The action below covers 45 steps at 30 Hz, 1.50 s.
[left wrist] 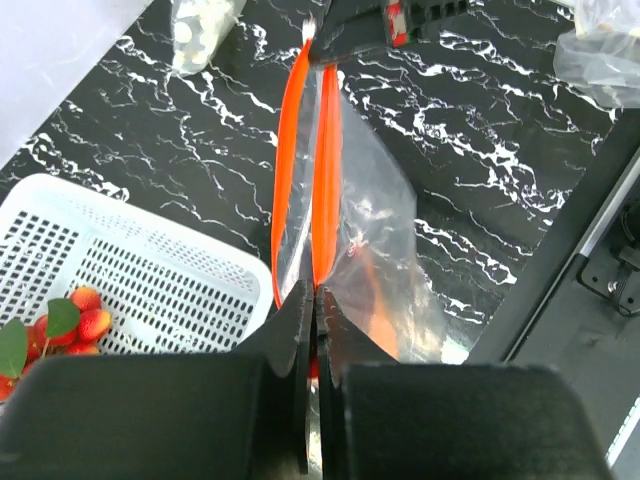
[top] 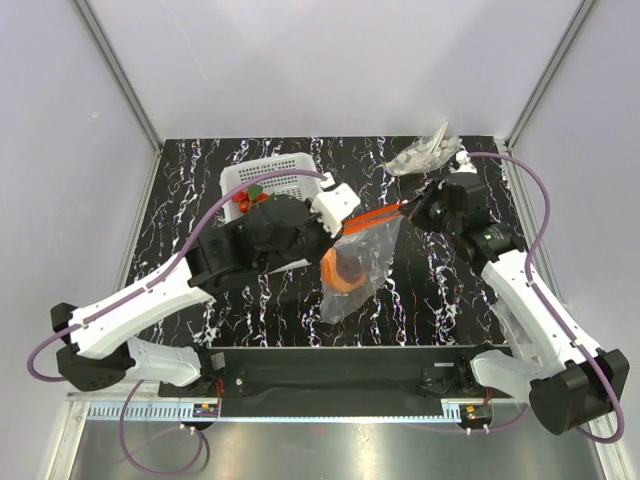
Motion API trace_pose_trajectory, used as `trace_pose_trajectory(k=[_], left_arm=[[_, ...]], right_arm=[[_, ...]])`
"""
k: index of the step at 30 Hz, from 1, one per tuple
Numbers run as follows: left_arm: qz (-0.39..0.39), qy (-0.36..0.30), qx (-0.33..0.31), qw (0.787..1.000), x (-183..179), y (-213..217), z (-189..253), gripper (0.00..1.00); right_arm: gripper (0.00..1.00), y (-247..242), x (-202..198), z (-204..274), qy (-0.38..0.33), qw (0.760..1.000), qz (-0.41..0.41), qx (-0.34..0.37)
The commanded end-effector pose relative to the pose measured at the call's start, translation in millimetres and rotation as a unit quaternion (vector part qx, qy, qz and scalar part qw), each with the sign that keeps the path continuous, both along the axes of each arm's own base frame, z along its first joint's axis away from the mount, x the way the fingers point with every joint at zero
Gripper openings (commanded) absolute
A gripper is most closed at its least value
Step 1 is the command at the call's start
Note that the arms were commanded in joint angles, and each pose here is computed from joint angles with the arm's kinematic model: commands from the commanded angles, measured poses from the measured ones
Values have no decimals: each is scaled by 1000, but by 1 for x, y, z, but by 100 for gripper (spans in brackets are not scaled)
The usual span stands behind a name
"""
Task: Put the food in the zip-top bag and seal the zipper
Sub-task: Place the fake food in the zipper food storage bag.
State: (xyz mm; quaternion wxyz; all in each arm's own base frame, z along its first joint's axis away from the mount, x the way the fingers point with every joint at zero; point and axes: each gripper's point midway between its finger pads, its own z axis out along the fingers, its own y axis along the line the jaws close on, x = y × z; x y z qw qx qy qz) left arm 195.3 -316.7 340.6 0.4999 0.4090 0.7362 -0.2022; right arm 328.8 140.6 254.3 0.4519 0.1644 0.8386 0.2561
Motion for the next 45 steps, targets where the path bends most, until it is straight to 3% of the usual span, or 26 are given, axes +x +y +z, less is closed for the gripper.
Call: trace_pose_trajectory(k=[1, 4, 6, 10, 14, 17, 21, 25, 26, 29, 34, 35, 40, 42, 43, 45], left_arm=[[12, -34, -40, 999, -4, 22, 27, 0], [-3, 7, -19, 1000, -9, 11, -11, 0], [-37, 38, -38, 998, -20, -8, -28, 0], [-75, 94, -46, 992, -32, -34, -55, 0], [-12, 52, -19, 998, -13, -7, -24, 0], [44, -16, -58, 997, -1, 27, 24, 0], [46, -26, -82, 995, -5, 37, 30, 0], [-10, 62, -65, 996, -20, -5, -24, 0], [-55, 86, -75, 992, -33, -20, -26, 0], [-77, 118, -82, 987, -40, -36, -21, 0], [-75, 131, -130, 980, -44, -38, -22, 0], [-96, 166, -114, 975, -55, -45, -50, 0], [-127, 274, -129, 945, -74, -79, -110, 0], [-119, 285, -125, 943, -74, -80, -125, 0], [-115, 282, -125, 944, -73, -79, -126, 0], [-101, 266, -123, 951, -67, -74, -127, 0]], right_arm=[[0, -25, 16, -12, -1, 998, -56, -33], [0, -30, 24, 40, -51, 996, -59, -48], [0, -30, 26, 95, -106, 992, -52, -48], [0, -26, 15, 155, -186, 982, -31, -28], [0, -30, 17, 115, -138, 989, -44, -35], [0, -28, 17, 43, -64, 996, -50, -39], [0, -34, 16, 45, -63, 995, -62, -47], [0, -46, 17, 104, -116, 988, -78, -66], [0, -46, 16, 127, -139, 985, -79, -62], [0, -43, 14, 143, -158, 984, -66, -57], [0, -27, 30, 74, -64, 994, -31, -80], [0, -27, 33, 65, -50, 994, -28, -90], [0, -19, 54, 28, 3, 994, -17, -109], [9, -6, 61, 22, 4, 995, 12, -98], [29, -1, 62, 23, 0, 995, 26, -93], [46, 10, 61, 24, 0, 995, 52, -81]])
